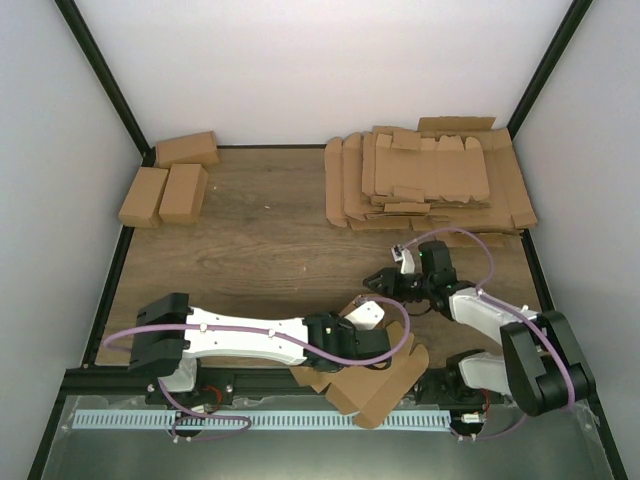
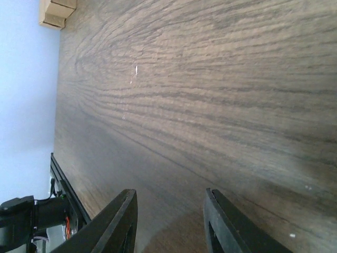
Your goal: Fold the paper box
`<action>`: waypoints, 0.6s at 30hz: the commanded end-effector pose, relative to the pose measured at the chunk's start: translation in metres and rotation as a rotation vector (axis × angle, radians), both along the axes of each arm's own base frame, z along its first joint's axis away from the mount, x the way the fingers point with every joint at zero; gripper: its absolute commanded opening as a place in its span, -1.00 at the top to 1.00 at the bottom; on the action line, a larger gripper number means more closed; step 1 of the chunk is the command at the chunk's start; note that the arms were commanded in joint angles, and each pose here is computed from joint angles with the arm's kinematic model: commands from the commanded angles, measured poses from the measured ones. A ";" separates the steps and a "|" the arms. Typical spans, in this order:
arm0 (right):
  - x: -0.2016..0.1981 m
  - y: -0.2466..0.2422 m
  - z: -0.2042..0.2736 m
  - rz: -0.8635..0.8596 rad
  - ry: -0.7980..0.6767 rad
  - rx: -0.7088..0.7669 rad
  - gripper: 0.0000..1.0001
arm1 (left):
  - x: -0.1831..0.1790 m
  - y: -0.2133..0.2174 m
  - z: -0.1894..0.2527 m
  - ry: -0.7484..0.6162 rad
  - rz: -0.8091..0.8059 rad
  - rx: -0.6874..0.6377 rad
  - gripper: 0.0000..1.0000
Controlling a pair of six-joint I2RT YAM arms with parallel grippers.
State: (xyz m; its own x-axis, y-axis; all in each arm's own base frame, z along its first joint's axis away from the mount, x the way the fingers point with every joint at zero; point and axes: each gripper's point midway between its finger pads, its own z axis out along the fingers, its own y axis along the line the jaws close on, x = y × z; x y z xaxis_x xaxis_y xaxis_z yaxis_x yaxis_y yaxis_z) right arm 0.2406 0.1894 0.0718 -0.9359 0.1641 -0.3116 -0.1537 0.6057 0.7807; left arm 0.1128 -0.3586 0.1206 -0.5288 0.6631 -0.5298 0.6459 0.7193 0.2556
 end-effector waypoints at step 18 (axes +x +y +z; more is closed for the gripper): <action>-0.034 -0.013 0.013 -0.076 -0.050 0.084 0.01 | -0.006 -0.006 0.001 0.027 -0.011 -0.072 0.92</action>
